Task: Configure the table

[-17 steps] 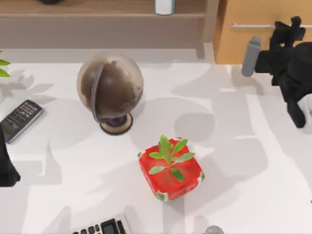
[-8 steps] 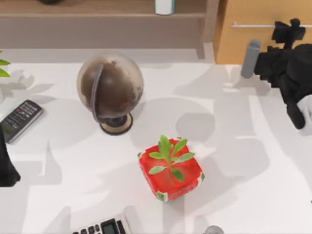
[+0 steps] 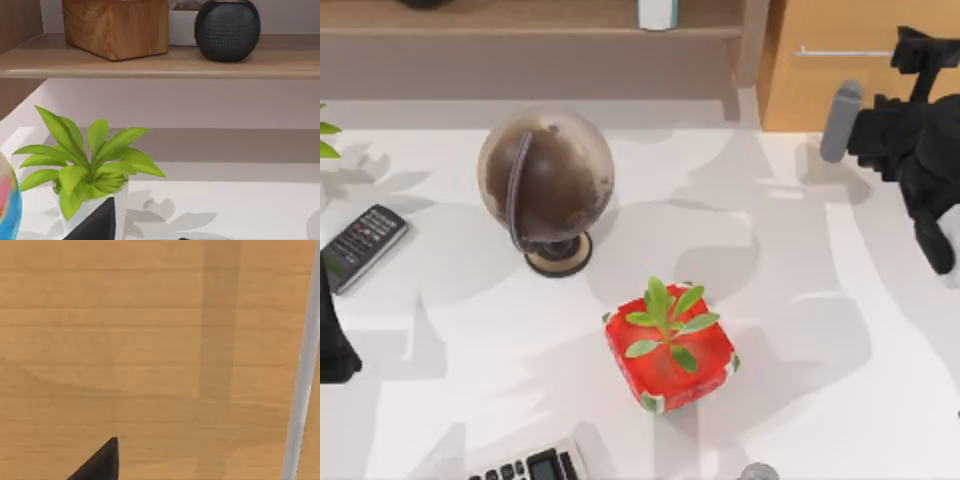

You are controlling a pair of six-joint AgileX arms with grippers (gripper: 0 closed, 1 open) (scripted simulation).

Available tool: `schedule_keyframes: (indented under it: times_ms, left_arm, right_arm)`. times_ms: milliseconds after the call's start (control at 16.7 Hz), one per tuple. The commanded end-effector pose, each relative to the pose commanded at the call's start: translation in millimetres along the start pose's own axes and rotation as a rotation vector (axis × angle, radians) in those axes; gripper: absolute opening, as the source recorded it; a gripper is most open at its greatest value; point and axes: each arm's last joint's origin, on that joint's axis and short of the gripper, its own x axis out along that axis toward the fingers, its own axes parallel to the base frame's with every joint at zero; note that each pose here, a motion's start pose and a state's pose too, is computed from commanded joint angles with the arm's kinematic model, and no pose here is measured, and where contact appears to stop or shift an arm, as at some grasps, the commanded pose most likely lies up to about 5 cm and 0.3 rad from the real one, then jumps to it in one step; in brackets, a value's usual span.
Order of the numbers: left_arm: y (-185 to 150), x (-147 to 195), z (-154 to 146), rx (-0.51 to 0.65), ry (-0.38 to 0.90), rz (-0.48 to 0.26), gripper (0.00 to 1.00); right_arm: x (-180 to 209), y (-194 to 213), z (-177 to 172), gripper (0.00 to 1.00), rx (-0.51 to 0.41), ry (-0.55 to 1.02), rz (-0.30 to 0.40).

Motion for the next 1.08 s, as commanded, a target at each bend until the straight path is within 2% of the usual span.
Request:
schedule_keyframes:
  times_ms: [420, 780, 900, 1080]
  left_arm:
    - [0, 0, 0, 0.000, 0.000, 0.000, 1.00]
    - [0, 0, 0, 0.000, 0.000, 0.000, 1.00]
    - [0, 0, 0, 0.000, 0.000, 0.000, 1.00]
    - [0, 0, 0, 0.000, 0.000, 0.000, 1.00]
  right_arm:
    - [-24, 9, -1, 1.00, -0.006, -0.001, 0.025]
    - [-24, 9, 1, 1.00, 0.005, -0.002, 0.022]
    - [-26, 2, 17, 1.00, 0.064, -0.024, -0.010]
    - [-32, -10, 55, 1.00, 0.234, -0.075, -0.054]
